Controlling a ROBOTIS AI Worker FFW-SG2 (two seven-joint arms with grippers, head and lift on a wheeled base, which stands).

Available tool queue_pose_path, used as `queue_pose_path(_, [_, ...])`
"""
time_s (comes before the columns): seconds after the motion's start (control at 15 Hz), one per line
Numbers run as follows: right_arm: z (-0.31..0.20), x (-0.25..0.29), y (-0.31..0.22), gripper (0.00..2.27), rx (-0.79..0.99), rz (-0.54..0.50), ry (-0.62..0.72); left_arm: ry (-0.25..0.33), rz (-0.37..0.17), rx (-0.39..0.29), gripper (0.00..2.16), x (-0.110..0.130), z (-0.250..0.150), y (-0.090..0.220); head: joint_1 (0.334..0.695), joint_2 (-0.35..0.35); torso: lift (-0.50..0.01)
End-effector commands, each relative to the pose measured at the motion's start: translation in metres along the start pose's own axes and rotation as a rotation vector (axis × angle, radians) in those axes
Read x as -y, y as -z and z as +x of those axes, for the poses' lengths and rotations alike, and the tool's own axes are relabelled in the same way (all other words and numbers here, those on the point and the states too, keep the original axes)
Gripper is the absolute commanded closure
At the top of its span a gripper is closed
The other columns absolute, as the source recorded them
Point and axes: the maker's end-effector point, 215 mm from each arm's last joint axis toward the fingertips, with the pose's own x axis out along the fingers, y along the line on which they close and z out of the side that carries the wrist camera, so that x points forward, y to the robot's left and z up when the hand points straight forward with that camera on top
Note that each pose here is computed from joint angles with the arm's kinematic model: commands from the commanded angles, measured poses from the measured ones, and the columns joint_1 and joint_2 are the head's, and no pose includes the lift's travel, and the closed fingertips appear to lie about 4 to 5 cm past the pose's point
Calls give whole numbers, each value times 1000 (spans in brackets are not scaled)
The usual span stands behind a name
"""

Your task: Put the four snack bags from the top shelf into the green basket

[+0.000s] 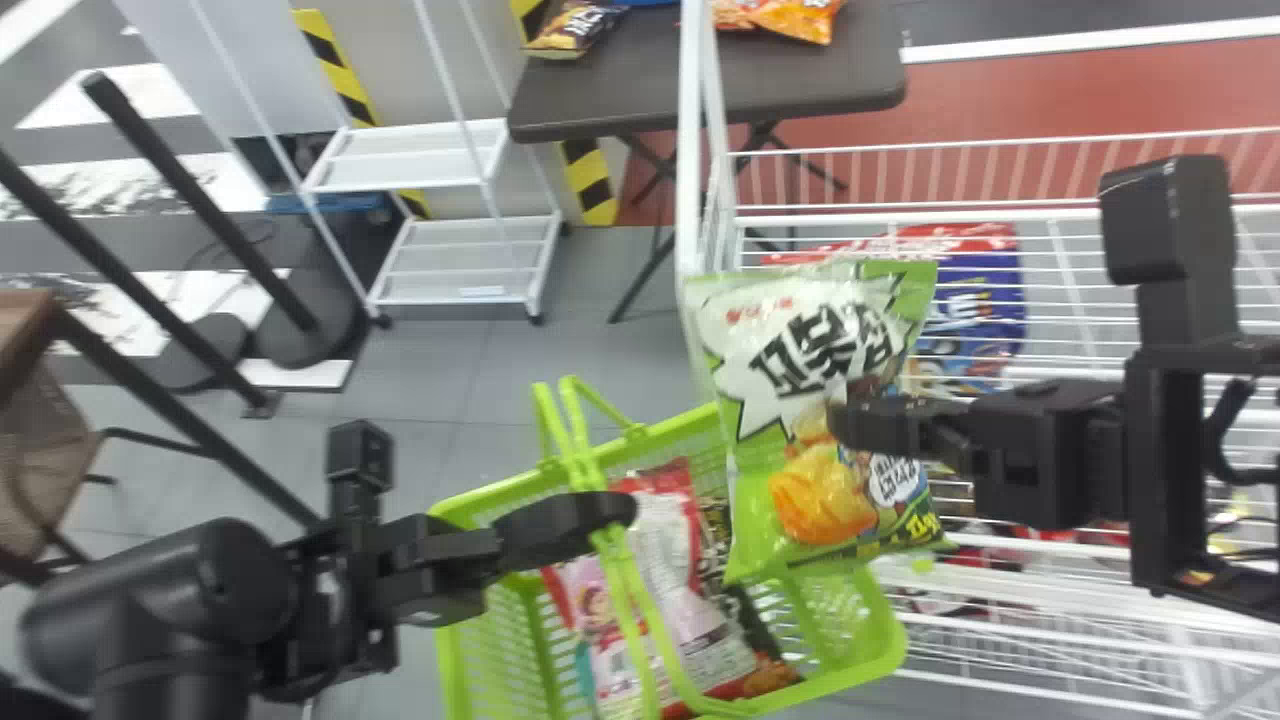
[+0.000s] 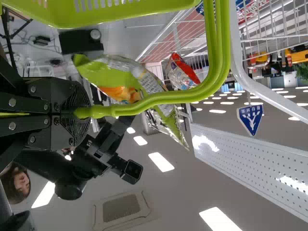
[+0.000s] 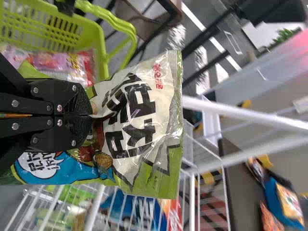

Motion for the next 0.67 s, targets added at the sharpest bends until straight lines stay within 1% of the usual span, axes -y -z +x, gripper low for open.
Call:
queue_pose_path(0.0, [33,-18,29,2253,-106,-10,-40,13,-1,1,2148,3,0,0,695,335,0])
queue_pose_path(0.07, [43,-22,40,2253,-143,-11,-48,14,-1,3,2148,3,0,-1,695,350,0])
queue_pose_path(0.27, [66,-25,78,2253,-249,12,-70,20,1,8,2148,4,0,-3,695,350,0])
queue_pose_path(0.33, [73,-25,83,2250,-261,9,-67,21,1,5,2148,4,1,-3,695,350,0])
queue_pose_path(0.4, [76,-21,88,2034,-276,16,-63,24,0,4,2148,4,2,-3,695,350,0])
queue_pose_path(0.47, [76,-19,91,1453,-284,21,-60,25,0,4,2148,5,2,-3,695,350,0])
queue_pose_path(0.53, [74,-14,89,211,-280,24,-48,25,-1,6,2148,4,2,-4,695,350,0])
queue_pose_path(0.6, [71,-8,89,-2,-275,38,-40,26,-2,7,2148,4,2,-5,695,350,0])
